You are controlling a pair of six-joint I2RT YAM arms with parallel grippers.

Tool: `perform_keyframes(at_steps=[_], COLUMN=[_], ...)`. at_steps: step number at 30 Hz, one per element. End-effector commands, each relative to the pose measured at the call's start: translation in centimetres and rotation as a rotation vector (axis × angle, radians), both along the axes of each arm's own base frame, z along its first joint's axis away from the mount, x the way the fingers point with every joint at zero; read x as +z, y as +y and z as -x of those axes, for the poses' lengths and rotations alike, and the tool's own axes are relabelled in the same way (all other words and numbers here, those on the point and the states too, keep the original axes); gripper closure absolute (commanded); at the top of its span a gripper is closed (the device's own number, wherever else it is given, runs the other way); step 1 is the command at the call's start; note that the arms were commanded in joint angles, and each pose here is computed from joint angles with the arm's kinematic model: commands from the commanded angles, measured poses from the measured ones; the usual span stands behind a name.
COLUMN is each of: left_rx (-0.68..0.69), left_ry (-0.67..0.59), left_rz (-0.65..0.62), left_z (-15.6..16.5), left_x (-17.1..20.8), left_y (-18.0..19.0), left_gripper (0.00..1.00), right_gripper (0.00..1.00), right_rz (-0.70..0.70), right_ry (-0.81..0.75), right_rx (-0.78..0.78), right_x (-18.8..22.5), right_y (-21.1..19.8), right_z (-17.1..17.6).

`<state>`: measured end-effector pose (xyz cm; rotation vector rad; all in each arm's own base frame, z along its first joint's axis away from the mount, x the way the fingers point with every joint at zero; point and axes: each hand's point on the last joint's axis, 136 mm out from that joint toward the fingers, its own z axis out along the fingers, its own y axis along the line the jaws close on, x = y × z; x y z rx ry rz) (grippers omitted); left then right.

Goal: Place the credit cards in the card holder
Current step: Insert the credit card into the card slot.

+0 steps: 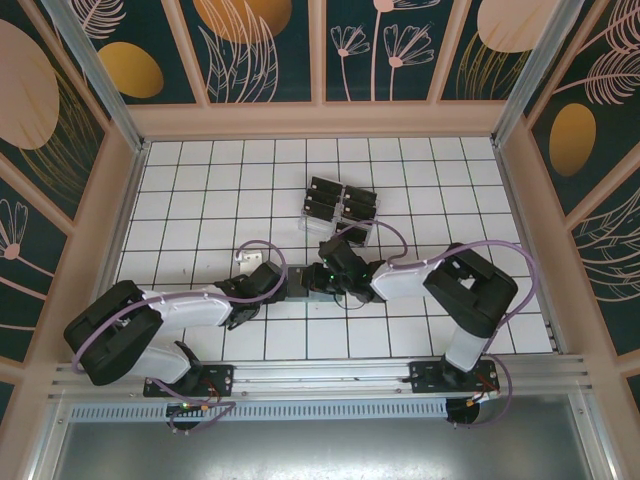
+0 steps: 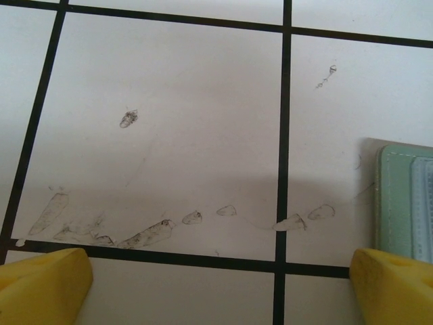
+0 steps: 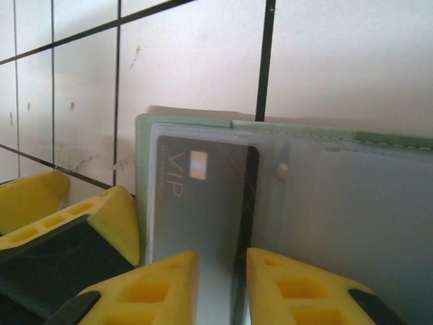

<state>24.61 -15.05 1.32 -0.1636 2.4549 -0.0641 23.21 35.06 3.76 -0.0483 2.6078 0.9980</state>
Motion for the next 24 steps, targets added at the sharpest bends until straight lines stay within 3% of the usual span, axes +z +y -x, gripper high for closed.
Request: perform_keyframes(at_steps=[1,8,15,24], left_rx=[-0.014,-0.011,-0.063,-0.060], left_ry=[0.021,-0.034,-0.038,-0.027], left_rz=[-0.007,-0.002,0.109,0.182], left_z=[0.2,-1.0,-1.9,-2.0], left_x=[0.4,3.6,5.5,6.0], left_y=[-0.1,-0.6,-3.7,-4.9], left_gripper=[0.01,0.01,0.01,0.01], right_gripper=[0.72,0.63,0.62,0.63], right_rz=[-0.016,0.089,0.227,0.246], right_ry=[-0.108,-0.192,-0.249,-0.236], right_rx=[-0.002,0.028,0.110,0.143], right_x=[4.3,5.5,4.7,3.0], right_y=[0.0,-3.2,-4.8,-4.4], right_z=[-1.1,-1.7,-3.1,-3.5])
